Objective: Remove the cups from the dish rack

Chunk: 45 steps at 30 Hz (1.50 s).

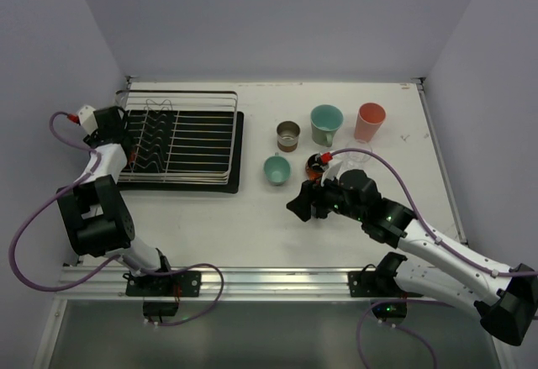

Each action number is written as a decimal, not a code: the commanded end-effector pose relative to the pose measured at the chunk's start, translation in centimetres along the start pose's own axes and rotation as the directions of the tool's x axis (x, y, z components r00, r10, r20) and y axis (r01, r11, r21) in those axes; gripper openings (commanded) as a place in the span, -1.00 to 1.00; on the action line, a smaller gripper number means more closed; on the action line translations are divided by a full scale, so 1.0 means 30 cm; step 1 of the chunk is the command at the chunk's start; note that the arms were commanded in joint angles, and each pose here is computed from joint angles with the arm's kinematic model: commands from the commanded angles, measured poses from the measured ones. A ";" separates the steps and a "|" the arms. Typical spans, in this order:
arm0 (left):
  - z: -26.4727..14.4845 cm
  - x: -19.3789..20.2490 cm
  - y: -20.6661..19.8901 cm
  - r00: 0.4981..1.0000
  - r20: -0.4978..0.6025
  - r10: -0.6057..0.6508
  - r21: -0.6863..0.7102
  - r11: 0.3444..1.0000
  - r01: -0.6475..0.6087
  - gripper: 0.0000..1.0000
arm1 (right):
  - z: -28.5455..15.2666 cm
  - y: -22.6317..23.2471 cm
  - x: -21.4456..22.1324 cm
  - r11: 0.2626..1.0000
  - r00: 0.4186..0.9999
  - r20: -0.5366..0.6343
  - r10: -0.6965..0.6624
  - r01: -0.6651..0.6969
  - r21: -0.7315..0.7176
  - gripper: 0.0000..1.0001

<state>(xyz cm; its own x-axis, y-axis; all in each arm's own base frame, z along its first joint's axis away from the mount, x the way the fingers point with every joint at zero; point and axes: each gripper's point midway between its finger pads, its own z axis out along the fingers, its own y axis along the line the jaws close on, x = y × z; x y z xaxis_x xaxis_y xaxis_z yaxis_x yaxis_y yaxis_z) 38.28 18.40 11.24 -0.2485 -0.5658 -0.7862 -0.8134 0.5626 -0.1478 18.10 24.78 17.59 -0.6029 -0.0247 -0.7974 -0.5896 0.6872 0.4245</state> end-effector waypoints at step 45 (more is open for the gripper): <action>-0.425 -0.346 -0.201 0.960 0.170 -0.222 0.464 0.878 0.121 -1.00 | 0.068 0.243 -0.257 0.959 0.986 0.114 0.118 -0.083 -0.269 0.43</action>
<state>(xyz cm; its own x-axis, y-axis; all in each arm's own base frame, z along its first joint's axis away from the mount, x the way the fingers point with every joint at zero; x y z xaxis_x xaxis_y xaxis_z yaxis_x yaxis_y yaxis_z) 38.21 13.91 21.51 -0.1009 -0.5797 -0.8085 -0.6084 0.6790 -0.4109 19.33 29.69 21.92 -0.6331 0.0776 -0.7702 -0.6133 0.5568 0.5602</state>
